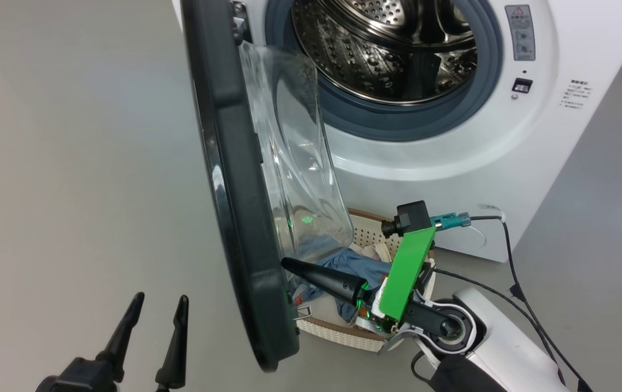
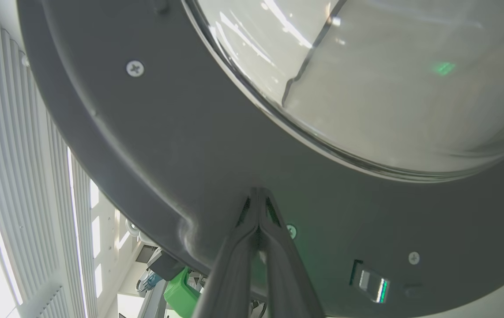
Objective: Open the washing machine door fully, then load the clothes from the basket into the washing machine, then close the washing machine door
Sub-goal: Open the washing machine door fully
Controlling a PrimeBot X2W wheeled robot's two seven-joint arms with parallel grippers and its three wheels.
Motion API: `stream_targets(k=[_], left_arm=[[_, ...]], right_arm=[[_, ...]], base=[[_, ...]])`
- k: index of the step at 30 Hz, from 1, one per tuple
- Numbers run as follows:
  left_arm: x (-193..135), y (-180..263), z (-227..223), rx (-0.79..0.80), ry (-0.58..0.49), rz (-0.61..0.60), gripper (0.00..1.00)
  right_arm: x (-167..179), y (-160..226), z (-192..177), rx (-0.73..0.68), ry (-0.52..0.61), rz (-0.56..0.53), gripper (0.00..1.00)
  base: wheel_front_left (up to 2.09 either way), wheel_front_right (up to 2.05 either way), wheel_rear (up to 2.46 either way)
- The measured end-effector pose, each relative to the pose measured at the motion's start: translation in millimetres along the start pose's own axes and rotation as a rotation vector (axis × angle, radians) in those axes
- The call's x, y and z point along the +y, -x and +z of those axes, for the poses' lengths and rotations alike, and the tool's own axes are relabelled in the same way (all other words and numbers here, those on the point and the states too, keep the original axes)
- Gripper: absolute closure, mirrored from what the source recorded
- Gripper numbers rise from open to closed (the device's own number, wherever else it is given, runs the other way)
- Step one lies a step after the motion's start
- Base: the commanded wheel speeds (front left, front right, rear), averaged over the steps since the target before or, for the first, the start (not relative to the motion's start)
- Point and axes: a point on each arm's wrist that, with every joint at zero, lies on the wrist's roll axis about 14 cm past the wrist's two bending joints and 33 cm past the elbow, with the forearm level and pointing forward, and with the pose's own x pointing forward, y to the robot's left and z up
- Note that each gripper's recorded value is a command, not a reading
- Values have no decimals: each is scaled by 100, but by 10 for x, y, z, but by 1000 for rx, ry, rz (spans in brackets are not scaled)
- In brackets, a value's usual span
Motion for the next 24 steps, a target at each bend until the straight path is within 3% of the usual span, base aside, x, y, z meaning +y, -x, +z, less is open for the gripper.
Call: stream_targets(k=[15, 24], left_arm=[[171, 161, 163, -56, 3, 53, 0], [311, 172, 215, -75, -11, 87, 0]], right_arm=[[148, -152, -166, -6, -10, 20, 100], [235, -20, -51, -77, 54, 20, 100]], base=[[0, 0, 0], [0, 0, 0]])
